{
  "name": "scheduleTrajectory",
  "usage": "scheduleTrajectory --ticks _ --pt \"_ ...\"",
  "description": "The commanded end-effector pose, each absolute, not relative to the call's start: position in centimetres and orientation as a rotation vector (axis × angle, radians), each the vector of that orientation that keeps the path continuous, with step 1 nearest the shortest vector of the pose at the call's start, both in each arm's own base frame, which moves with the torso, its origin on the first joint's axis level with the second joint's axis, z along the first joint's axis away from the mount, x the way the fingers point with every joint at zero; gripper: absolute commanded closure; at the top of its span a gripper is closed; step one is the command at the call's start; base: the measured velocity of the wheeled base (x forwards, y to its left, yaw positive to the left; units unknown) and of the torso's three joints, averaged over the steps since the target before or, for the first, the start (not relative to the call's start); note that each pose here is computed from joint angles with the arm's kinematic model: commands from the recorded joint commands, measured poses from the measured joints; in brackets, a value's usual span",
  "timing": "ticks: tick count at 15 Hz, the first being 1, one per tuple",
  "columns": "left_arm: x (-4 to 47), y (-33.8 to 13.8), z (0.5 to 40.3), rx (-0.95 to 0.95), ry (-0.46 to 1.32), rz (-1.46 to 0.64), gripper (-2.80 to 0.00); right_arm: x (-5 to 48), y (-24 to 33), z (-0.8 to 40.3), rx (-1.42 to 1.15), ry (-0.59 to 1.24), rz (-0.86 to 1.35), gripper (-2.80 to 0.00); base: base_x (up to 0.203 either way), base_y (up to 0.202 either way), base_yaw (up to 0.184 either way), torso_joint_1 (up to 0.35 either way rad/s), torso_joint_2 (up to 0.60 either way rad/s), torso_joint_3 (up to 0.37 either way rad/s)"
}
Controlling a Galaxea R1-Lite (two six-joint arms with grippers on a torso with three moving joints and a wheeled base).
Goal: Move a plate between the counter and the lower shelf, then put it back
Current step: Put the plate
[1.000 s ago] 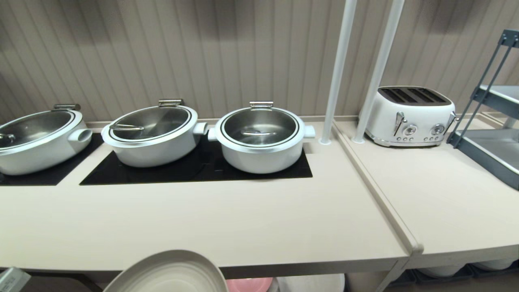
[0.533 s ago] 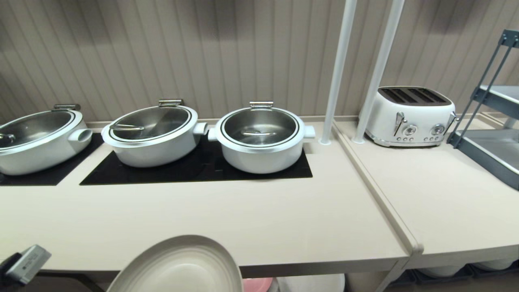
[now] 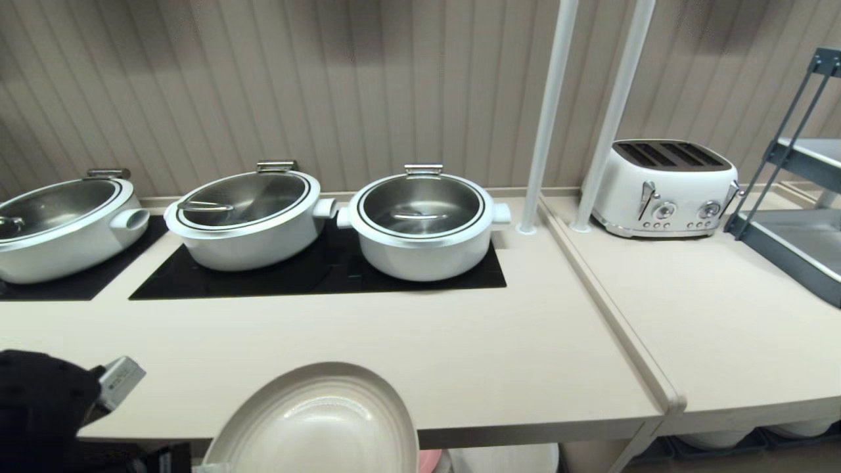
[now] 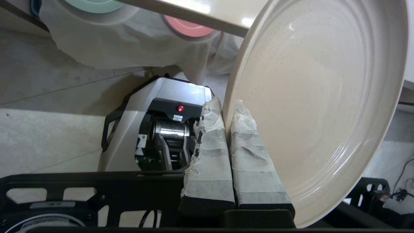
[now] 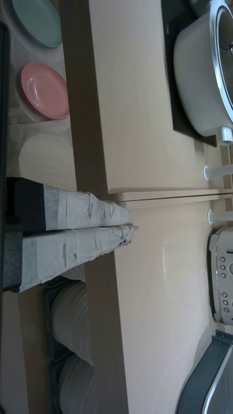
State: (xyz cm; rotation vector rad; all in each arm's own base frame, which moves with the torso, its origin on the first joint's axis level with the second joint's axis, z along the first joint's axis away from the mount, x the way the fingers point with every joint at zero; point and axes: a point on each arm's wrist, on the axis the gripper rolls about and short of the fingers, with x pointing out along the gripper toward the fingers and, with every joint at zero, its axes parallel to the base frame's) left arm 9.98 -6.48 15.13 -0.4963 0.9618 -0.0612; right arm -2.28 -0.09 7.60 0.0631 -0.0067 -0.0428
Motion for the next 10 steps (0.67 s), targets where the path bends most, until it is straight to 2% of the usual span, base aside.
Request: scheduleTrajectory --ticks 1,10 --pt "11.9 -7.5 14.4 -0.481 1.009 -0.014 0.00 -2.3 -0.1 7.6 0.063 -0.007 -0.043 0.00 0.000 0.000 0.000 0.000 0.00 0.000" --pt "24.2 -9.2 11.7 -0.543 1.020 0.077 0.00 -2.3 -0.1 7.6 0.063 -0.007 -0.043 0.00 0.000 0.000 0.000 0.000 0.00 0.000"
